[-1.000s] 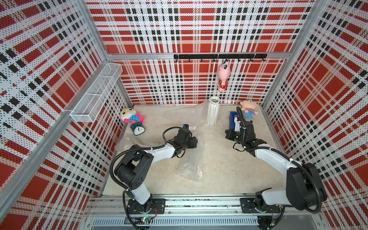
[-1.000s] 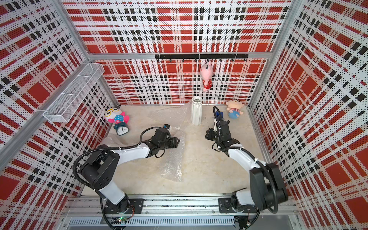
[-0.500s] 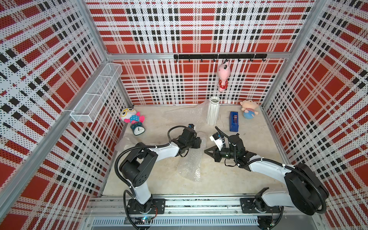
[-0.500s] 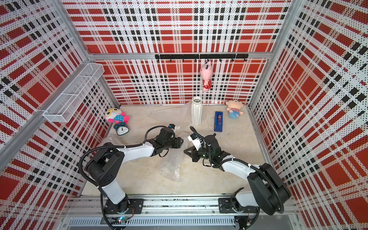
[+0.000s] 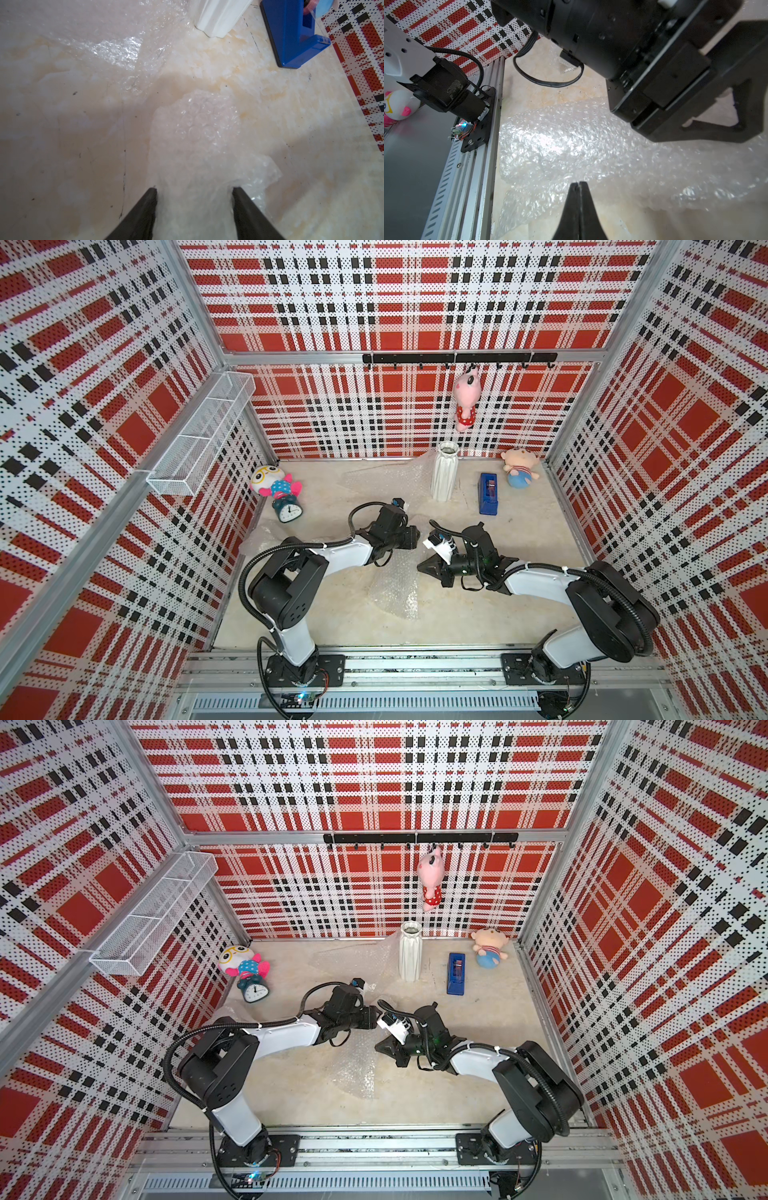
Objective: Wrap vases in bubble wrap
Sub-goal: Stick the tape on the bubble wrap.
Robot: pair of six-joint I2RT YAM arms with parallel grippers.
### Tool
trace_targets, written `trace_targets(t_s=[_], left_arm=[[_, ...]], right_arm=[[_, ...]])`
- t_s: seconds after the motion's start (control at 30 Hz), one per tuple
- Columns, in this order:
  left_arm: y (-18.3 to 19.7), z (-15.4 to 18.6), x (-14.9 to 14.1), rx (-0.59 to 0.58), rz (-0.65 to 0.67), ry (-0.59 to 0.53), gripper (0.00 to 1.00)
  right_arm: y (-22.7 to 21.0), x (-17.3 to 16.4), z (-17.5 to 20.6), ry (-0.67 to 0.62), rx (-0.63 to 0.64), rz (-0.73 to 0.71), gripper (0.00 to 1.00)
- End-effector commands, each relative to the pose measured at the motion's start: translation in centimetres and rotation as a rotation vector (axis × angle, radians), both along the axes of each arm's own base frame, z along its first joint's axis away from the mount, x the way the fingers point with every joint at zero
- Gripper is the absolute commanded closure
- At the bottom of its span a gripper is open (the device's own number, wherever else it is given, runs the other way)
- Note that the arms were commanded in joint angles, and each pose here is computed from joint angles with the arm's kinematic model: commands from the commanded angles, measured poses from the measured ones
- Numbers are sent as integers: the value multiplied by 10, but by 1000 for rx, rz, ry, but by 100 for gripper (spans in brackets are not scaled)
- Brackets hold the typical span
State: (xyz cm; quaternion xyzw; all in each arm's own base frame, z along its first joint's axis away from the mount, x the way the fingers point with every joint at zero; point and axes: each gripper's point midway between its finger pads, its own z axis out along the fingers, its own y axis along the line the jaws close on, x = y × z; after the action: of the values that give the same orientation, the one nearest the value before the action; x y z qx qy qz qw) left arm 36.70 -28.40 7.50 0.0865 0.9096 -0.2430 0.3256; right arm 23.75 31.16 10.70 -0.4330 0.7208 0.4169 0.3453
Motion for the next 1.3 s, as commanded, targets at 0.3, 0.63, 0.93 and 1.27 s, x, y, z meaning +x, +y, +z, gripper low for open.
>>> trace_targets(t_s=[0.3, 0.63, 0.93, 1.27], left_arm=[[0, -20, -13, 27, -31, 60, 41], [3, -19, -13, 32, -22, 58, 41], [5, -21, -11, 33, -3, 61, 41], [12, -19, -8, 31, 20, 58, 41]], right_arm=[[28, 41, -18, -120, -86, -77, 100], [25, 57, -11, -249, -166, -251, 78], [21, 60, 9, -348, -144, -394, 60], [18, 56, 31, -271, 9, -472, 48]])
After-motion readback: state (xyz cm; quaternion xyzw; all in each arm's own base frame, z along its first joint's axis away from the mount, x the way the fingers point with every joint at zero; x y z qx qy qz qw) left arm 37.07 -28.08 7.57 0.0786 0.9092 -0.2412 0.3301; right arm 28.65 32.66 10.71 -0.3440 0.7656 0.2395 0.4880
